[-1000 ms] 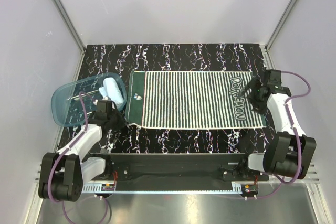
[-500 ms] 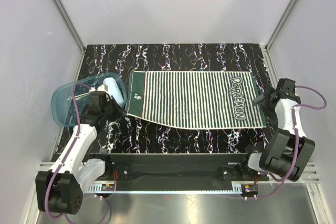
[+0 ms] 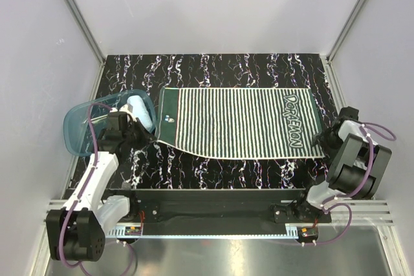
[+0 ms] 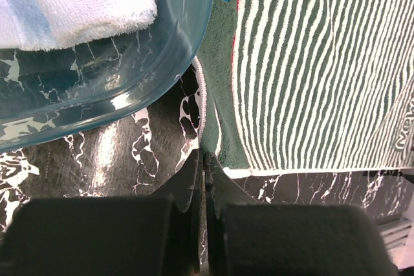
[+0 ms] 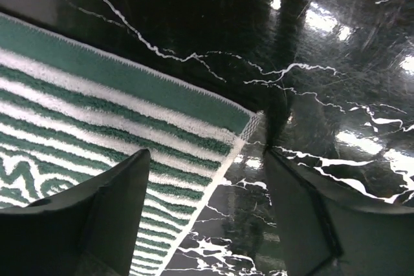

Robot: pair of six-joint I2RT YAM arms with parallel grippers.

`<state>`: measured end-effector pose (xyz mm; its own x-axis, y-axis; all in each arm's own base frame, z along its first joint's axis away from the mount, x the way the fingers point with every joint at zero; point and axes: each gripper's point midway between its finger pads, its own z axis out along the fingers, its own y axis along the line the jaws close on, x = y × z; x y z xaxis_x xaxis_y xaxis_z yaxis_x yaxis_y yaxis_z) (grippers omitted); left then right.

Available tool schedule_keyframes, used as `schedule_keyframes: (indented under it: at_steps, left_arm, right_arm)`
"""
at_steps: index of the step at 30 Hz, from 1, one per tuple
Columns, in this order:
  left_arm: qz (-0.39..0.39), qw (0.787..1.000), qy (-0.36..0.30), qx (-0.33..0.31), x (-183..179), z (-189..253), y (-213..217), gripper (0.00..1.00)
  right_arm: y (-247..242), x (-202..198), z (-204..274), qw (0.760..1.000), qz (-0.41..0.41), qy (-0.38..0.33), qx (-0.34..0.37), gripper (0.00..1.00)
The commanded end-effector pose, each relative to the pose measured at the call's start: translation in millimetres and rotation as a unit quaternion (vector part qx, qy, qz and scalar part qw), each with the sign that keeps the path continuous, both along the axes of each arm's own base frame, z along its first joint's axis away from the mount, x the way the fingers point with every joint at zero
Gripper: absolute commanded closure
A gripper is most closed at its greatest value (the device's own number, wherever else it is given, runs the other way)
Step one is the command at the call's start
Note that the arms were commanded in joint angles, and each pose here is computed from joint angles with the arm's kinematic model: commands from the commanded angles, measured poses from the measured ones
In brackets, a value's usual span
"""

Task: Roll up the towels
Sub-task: Fold the towel

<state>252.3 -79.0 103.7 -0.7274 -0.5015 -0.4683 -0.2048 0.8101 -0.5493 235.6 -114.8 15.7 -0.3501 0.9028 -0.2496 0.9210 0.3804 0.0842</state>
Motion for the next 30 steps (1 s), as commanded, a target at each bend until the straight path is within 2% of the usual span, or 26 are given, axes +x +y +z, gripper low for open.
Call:
schedule_keyframes:
  at_steps: [1,2,6,7,9,10,12,19,25,30]
  left_arm:
    - [-0.015,0.999,-0.023,-0.02,8.7,9.0,-4.7,1.0]
    - [-0.016,0.999,-0.024,-0.021,9.4,9.0,-5.0,1.0]
    - [-0.017,0.999,-0.021,-0.027,9.7,6.9,-5.6,1.0]
    - [-0.017,0.999,-0.02,-0.027,10.0,6.0,-5.6,1.0]
    - [-0.02,0.999,-0.018,-0.03,9.5,4.9,-7.3,1.0]
    - [-0.02,0.999,-0.018,-0.031,10.1,4.6,-7.1,1.0]
    - [-0.01,0.999,-0.017,-0.032,12.2,3.8,-2.0,1.0]
    - [-0.01,0.999,-0.02,-0.03,11.6,5.9,-1.8,1.0]
    - [-0.017,0.999,-0.024,-0.029,5.3,12.9,-4.5,1.0]
    - [-0.035,0.999,-0.01,-0.022,0.0,4.9,-17.5,1.0]
  right_arm:
    - [-15.6,10.9,-3.9,0.999,-0.021,-0.014,-0.025,0.23]
    - [-15.8,10.7,-8.0,0.999,-0.022,-0.008,-0.023,0.25]
    - [-17.9,14.0,-11.2,0.999,-0.023,-0.015,-0.024,0.51]
    - [-17.9,14.4,-10.0,0.999,-0.022,-0.017,-0.025,0.63]
    - [-18.4,14.6,-8.0,0.999,-0.021,-0.02,-0.028,0.71]
    - [-18.7,15.5,-4.1,0.999,-0.017,-0.025,-0.031,0.82]
    - [-18.9,15.1,0.3,0.999,-0.014,-0.028,-0.034,0.89]
    - [-11.6,20.3,29.9,0.997,0.004,-0.067,-0.029,0.9]
    - [-15.1,17.8,62.1,0.994,0.009,-0.096,-0.051,1.0]
    - [-20.8,10.1,62.7,0.994,-0.009,-0.108,-0.024,1.0]
